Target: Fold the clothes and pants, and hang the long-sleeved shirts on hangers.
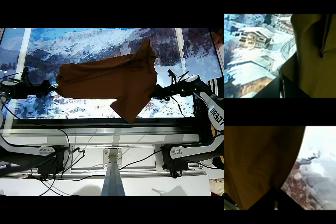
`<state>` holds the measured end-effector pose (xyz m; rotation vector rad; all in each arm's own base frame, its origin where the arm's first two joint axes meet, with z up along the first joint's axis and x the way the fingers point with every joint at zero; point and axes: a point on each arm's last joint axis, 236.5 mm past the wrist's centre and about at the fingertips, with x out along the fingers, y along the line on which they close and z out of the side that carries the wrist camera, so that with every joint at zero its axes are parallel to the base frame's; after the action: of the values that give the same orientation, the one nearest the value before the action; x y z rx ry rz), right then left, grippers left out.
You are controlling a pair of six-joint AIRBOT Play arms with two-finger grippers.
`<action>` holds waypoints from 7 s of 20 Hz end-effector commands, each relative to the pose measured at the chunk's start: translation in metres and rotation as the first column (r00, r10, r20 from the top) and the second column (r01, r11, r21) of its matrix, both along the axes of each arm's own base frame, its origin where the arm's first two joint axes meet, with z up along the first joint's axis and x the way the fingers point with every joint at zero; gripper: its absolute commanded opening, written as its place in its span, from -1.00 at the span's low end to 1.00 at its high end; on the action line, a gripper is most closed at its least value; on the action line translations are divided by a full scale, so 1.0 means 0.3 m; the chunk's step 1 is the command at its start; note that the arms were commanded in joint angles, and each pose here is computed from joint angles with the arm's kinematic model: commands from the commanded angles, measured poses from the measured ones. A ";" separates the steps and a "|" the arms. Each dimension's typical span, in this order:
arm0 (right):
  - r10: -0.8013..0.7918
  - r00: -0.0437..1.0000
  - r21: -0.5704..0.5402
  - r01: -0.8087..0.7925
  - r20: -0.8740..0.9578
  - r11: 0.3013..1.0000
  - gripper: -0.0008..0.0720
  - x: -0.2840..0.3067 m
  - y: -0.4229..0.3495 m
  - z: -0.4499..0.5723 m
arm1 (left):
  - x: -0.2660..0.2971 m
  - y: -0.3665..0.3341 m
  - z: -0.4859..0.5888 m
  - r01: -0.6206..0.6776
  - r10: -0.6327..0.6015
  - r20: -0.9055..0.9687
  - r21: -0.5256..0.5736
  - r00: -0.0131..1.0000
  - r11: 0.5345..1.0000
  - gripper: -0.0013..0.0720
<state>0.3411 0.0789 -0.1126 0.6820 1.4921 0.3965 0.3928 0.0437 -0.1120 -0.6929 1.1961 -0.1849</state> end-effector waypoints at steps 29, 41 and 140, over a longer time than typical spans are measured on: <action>0.111 -0.229 -0.026 0.347 0.967 0.937 -0.95 -0.346 -0.006 2.150 | -0.577 -0.110 2.089 -0.614 -0.186 0.977 0.087 -0.100 0.785 -0.93; 0.125 0.782 -0.178 -0.018 0.611 0.984 -0.94 0.570 0.055 0.755 | 0.337 -0.043 0.602 0.027 -0.149 0.504 0.241 0.851 0.970 -0.93; -0.083 0.980 0.157 0.054 0.180 0.986 -0.94 -0.192 0.034 0.191 | -0.558 -0.178 -0.036 0.003 -0.024 -0.203 -0.106 0.979 0.994 -0.24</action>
<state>0.2848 0.0864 -0.0581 0.7809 1.2649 0.4980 0.2227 -0.0019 -0.1210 -0.7904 1.4028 -0.1422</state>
